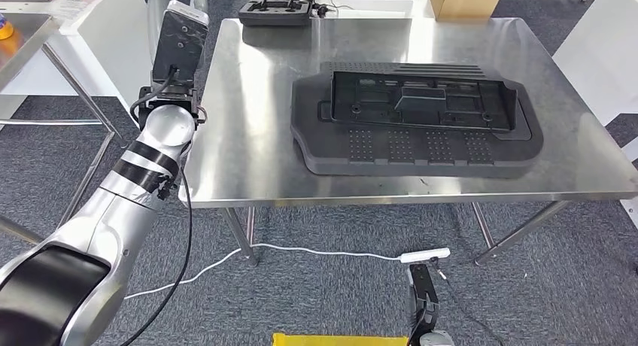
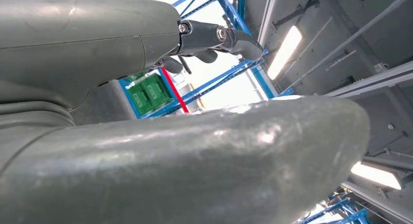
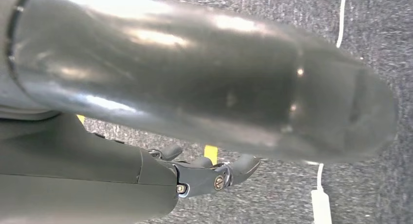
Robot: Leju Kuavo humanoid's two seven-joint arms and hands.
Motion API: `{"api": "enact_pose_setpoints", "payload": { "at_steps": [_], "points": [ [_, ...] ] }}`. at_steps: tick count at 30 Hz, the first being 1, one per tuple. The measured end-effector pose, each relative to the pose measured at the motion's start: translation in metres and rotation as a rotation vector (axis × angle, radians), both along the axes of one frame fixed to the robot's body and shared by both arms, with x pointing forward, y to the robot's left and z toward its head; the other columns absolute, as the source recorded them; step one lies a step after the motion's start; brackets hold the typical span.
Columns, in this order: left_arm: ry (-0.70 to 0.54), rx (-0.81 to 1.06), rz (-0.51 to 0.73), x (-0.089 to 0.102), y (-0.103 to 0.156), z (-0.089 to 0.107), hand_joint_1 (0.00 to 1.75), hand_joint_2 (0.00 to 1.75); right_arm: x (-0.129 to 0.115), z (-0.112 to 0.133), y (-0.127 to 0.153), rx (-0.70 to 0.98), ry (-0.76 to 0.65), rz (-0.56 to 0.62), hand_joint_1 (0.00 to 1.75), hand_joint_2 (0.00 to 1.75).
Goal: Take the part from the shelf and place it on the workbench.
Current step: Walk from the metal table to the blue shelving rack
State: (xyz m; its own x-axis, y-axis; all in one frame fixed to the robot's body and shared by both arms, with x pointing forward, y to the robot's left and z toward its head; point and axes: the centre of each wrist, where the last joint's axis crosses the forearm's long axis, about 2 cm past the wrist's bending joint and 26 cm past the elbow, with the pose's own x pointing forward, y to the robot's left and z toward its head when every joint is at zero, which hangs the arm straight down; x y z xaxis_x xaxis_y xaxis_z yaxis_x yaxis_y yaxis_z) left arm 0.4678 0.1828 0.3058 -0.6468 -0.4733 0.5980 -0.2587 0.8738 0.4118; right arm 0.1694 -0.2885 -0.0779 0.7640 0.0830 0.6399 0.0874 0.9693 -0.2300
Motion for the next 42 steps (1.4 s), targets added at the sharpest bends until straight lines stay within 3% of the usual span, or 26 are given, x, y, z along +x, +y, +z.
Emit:
{"api": "enact_pose_setpoints", "payload": {
  "at_steps": [42],
  "points": [
    [0.001, 0.008, 0.012, 0.0014, 0.0065, -0.0023, 0.0, 0.0, -0.0009, -0.0003, 0.0012, -0.014, -0.001, 0.032, 0.0, 0.0]
  ]
}}
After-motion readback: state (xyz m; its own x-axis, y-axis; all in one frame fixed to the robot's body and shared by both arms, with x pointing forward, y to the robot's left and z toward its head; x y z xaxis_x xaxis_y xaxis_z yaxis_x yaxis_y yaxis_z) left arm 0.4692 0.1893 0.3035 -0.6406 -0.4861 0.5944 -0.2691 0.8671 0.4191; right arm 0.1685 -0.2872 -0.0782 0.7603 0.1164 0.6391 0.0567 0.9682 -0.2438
